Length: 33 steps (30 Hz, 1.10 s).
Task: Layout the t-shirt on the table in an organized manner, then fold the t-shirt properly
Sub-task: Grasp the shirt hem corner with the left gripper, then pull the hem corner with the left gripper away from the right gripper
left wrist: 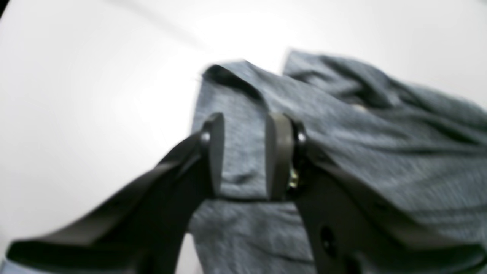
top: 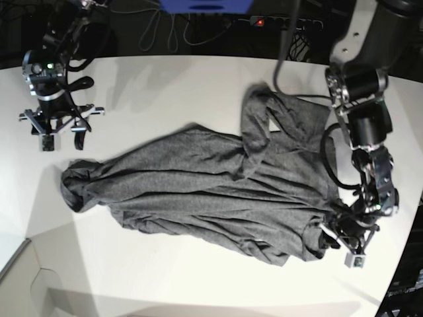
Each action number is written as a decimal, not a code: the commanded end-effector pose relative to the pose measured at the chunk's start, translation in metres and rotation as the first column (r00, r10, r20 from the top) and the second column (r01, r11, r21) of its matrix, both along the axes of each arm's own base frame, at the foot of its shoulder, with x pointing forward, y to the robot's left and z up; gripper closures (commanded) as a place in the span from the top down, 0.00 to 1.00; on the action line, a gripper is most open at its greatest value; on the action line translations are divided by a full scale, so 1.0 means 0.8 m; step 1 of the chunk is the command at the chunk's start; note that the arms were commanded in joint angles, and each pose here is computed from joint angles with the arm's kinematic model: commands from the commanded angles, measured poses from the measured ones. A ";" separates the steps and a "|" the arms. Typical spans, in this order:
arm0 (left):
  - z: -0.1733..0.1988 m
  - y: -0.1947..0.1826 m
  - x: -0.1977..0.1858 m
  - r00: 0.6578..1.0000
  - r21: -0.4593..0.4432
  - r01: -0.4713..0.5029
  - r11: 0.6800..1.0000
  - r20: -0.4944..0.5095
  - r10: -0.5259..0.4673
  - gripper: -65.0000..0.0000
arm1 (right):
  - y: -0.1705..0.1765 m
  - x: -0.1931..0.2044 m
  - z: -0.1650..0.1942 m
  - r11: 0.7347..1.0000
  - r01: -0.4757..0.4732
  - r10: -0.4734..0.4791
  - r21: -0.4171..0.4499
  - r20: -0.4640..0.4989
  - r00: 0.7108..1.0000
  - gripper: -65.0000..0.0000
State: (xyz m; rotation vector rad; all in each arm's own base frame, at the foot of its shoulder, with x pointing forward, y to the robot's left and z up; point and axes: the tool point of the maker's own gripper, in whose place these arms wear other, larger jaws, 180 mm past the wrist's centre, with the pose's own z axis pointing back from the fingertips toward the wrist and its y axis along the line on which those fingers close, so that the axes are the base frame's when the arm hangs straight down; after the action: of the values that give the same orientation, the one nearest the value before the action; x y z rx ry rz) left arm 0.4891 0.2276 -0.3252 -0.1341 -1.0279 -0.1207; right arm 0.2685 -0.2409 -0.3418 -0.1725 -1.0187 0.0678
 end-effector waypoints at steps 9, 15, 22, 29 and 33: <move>-0.064 -0.007 -0.097 0.997 0.041 0.013 0.999 -0.079 -0.009 0.29 | 0.067 0.039 0.060 0.983 -0.178 0.182 -0.038 0.144 0.973 0.50; -0.102 -0.017 -0.113 0.990 -0.060 -0.005 0.998 -0.142 -0.003 0.29 | 0.145 0.079 0.055 0.923 -0.384 0.385 -0.033 0.146 0.911 0.50; -0.123 0.005 -0.107 0.993 -0.112 -0.064 0.992 -0.102 0.053 0.29 | 0.163 0.101 -0.019 0.904 -0.423 0.423 0.067 0.023 0.906 0.50; -0.134 0.043 -0.090 0.985 -0.138 -0.128 0.982 -0.135 0.109 0.29 | 0.137 0.081 -0.080 0.911 -0.402 0.411 0.098 -0.112 0.905 0.50; -0.122 0.046 -0.073 0.989 -0.149 -0.131 0.980 -0.091 0.118 0.29 | 0.107 0.057 -0.102 0.933 -0.345 0.359 0.108 -0.165 0.919 0.50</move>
State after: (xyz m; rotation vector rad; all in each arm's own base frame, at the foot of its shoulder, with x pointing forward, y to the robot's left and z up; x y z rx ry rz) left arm 0.4271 0.2569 -0.4255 -0.2503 -0.9820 0.0930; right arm 0.3116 -0.1494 -0.4276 0.1090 -0.8506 0.3590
